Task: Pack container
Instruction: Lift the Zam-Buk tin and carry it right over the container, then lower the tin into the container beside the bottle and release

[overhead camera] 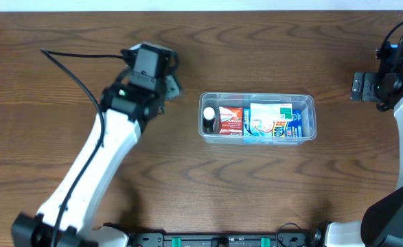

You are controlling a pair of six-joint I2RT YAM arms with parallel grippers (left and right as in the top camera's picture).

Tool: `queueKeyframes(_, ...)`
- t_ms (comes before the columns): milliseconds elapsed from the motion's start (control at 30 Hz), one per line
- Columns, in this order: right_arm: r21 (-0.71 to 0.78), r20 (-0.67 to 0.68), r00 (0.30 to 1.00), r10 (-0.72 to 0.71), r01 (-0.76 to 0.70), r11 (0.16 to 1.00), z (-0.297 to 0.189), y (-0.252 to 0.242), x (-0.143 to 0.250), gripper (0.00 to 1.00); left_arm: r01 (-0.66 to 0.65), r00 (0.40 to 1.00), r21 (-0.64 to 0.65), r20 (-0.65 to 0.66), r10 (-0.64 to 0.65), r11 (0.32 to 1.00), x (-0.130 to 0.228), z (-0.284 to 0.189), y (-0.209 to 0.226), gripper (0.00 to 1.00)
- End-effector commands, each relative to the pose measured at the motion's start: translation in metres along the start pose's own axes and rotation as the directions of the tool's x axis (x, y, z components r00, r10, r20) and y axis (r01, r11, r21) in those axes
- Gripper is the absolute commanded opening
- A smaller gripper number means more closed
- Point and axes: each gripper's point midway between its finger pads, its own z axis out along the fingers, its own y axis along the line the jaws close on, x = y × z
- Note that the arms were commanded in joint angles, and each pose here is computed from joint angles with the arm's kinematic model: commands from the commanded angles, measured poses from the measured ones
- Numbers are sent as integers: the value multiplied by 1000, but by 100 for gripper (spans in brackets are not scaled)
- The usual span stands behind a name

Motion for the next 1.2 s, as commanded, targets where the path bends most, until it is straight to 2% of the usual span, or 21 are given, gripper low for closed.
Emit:
queueKeyframes(0,12,24,999,22,-22,1000,-9,-5,-4,99,-63,998,101,25,61,993,7,-26,-32,62)
queueKeyframes(333,12,24,999,22,-22,1000,-9,-5,-4,99,-240,968,280,-1,251,930,76,-50,-110,61)
queueKeyframes(533,12,24,999,22,-22,1000,-9,-5,-4,99,-299,947,340,-11,322,892,110,-50,-140,60)
queueKeyframes(867,12,24,999,22,-22,1000,-9,-5,-4,99,-355,915,285,-89,393,890,150,-6,-144,60)
queueKeyframes(1167,12,25,999,22,-22,1000,-9,-5,-4,99,-394,897,193,-134,421,899,169,36,-133,60)
